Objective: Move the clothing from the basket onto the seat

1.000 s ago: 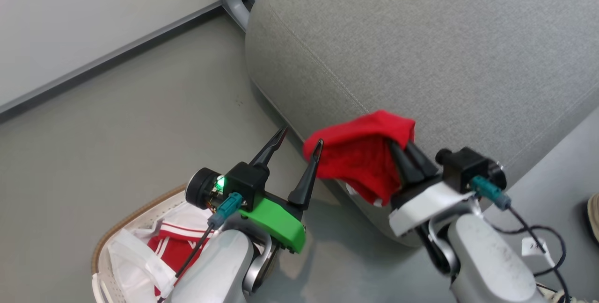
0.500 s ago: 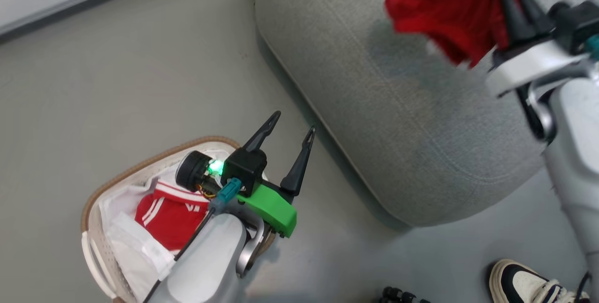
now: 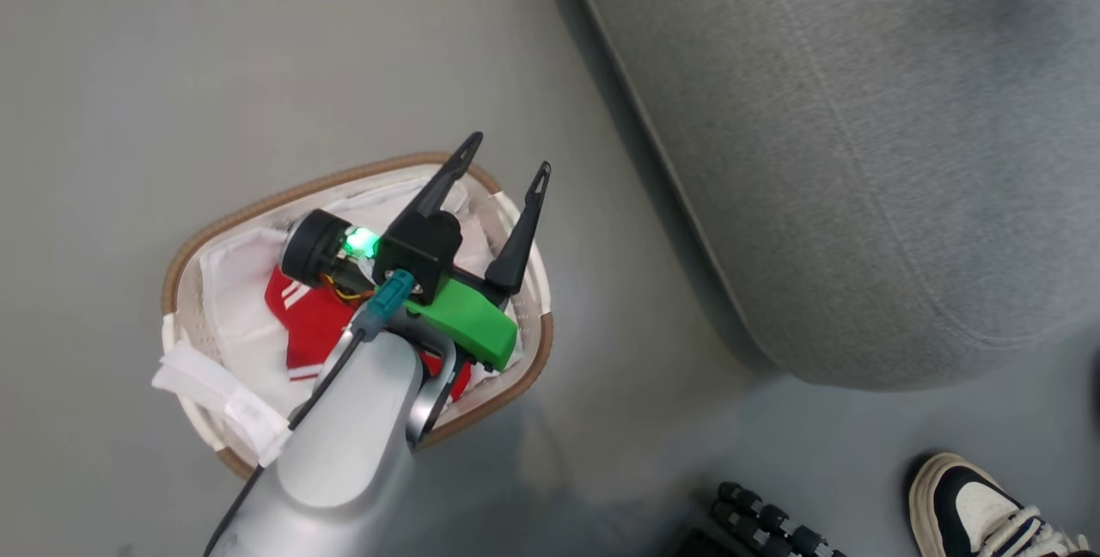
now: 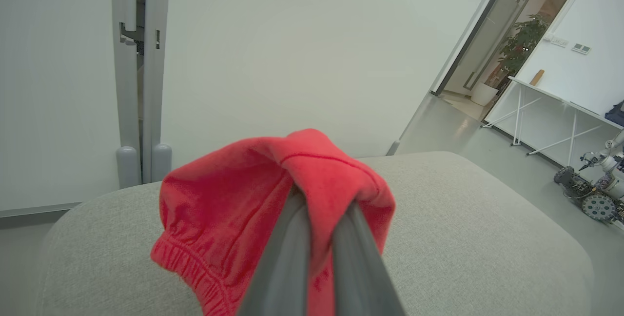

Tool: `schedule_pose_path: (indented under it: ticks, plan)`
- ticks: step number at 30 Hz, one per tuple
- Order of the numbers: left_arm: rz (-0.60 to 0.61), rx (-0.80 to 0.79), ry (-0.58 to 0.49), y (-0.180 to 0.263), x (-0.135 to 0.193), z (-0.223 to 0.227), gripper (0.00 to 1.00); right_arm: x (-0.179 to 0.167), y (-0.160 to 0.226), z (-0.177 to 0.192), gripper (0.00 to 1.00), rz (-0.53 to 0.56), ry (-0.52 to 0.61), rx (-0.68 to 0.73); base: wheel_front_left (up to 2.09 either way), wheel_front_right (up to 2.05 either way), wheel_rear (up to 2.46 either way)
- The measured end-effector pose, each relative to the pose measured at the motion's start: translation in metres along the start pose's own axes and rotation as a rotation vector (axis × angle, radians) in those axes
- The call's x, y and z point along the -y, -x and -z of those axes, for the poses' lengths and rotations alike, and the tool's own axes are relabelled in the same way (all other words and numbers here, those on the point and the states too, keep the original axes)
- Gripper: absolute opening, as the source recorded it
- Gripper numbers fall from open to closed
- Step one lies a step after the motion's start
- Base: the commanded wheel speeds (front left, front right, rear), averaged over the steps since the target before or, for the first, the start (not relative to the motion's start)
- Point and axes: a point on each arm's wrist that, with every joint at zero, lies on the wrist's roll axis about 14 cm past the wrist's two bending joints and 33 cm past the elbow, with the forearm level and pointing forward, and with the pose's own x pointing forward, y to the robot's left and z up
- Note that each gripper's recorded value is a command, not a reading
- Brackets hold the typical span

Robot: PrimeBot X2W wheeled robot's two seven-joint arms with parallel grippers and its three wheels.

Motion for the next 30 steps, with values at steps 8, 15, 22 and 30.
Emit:
schedule_pose_path:
  ticks: [8,15,22,30]
  plan:
    - [-0.118,-0.043,0.031,0.017,-0.047,0.027,1.0,-0.029,-0.013,0.063,0.08,0.063,-0.144,-0.094,0.0,0.0,0.0]
    - [-0.212,-0.041,0.037,0.033,-0.076,0.027,1.0,-0.069,0.015,0.119,1.0,0.024,-0.174,-0.207,0.0,0.0,0.0]
    - [-0.308,0.006,0.02,0.052,-0.093,0.0,1.0,-0.078,0.069,0.139,1.0,-0.062,-0.099,-0.286,0.0,0.0,0.0]
    - [-0.477,0.053,0.005,0.102,-0.11,-0.029,1.0,-0.109,0.115,0.128,1.0,-0.161,-0.173,-0.286,0.0,0.0,0.0]
